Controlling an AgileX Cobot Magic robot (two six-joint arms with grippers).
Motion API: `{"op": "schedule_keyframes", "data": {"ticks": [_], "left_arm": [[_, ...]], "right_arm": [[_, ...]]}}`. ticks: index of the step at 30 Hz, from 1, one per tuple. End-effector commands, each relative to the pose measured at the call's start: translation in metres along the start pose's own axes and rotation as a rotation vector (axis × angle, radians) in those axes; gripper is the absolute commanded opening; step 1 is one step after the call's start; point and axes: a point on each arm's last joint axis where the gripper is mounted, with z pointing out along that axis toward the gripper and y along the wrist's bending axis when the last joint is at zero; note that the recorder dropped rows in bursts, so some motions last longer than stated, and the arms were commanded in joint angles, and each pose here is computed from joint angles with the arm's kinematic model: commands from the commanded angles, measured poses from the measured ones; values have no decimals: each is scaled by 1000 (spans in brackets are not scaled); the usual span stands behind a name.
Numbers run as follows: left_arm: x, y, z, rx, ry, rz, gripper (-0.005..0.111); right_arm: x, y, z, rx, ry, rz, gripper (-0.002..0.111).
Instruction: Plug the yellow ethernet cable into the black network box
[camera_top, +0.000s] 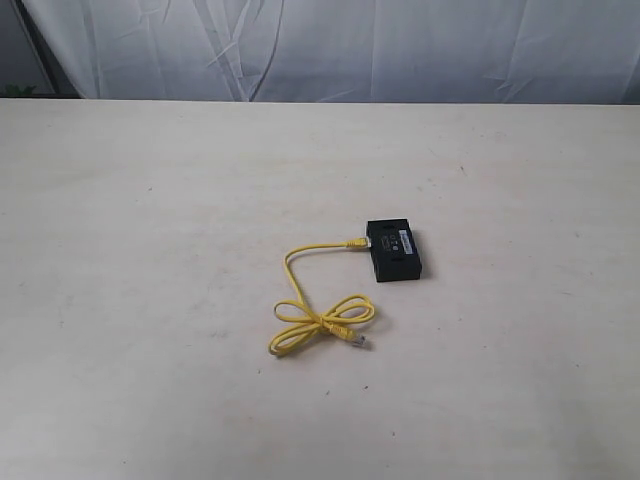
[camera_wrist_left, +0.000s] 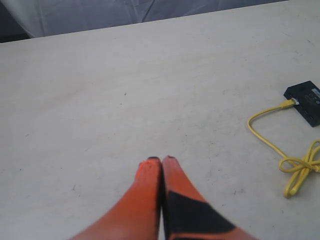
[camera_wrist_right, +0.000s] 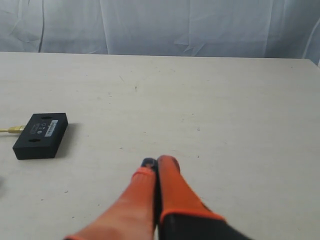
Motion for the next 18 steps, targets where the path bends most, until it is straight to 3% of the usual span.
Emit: {"op": "schedule_keyframes", "data": {"ticks": [1,8,18], "left_arm": [[0,0,-1,-3,-11,-5,0],[0,1,-2,-13,-13,8,0],[12,8,-18,-80,-130,2,0]], "right_arm": [[0,0,0,7,-16,-1,-1],[0,0,0,7,-16,-1,-1],[0,0,0,7,-16,-1,-1]]}}
